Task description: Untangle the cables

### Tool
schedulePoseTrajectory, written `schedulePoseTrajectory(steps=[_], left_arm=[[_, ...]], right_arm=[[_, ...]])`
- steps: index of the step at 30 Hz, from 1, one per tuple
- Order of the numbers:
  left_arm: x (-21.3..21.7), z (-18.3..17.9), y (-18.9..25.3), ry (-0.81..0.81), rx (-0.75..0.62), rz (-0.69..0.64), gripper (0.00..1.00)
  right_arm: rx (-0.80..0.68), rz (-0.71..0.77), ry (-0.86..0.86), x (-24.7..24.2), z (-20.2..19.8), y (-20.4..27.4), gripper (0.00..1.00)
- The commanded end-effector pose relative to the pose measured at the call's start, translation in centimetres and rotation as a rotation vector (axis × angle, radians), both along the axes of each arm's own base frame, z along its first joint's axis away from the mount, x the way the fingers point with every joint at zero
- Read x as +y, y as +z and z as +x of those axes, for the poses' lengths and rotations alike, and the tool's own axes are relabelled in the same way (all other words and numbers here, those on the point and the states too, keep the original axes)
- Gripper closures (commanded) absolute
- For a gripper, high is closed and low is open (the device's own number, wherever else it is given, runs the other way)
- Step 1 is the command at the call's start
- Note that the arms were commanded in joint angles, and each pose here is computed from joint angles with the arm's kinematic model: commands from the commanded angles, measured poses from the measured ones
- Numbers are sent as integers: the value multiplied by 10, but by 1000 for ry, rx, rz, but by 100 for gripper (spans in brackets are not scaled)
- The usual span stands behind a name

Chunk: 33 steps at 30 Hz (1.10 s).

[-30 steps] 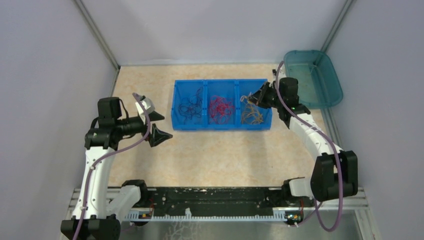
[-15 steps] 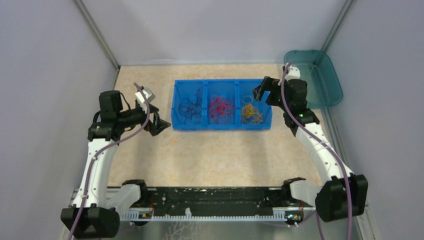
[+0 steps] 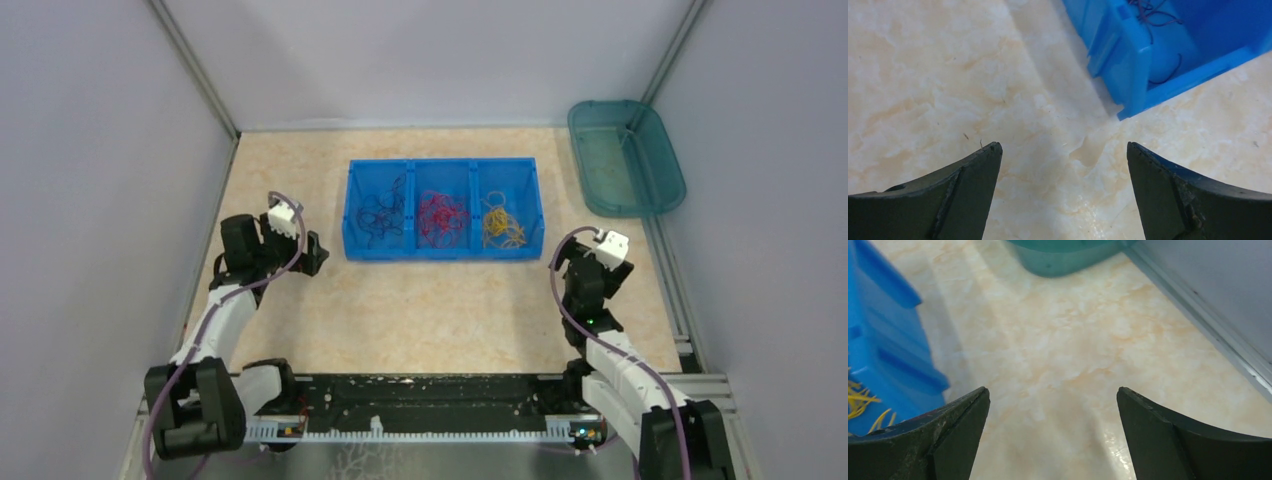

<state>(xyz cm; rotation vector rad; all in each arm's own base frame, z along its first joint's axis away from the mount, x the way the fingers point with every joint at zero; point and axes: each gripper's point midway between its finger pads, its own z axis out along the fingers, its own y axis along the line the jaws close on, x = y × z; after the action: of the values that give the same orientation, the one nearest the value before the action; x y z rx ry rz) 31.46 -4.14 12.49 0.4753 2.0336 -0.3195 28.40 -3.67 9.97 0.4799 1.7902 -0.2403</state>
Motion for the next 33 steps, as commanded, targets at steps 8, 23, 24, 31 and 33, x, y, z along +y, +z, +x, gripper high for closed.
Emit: schedulePoseTrajectory(steps=[8, 23, 24, 31, 33], left_arm=[[13, 32, 0, 141, -351, -108, 0], [7, 40, -24, 169, -463, -139, 0], [6, 36, -19, 171, -522, -132, 0], [1, 67, -39, 189, -385, -74, 0], [1, 63, -36, 196, -408, -75, 0]], right_arm=[[-278, -17, -218, -34, 8, 41, 1], [-263, -163, 12, -8, 51, 26, 1], [-234, -173, 83, 2, 58, 21, 1], [-211, -164, 121, 4, 71, 10, 1], [-199, -155, 122, 3, 70, 8, 1]])
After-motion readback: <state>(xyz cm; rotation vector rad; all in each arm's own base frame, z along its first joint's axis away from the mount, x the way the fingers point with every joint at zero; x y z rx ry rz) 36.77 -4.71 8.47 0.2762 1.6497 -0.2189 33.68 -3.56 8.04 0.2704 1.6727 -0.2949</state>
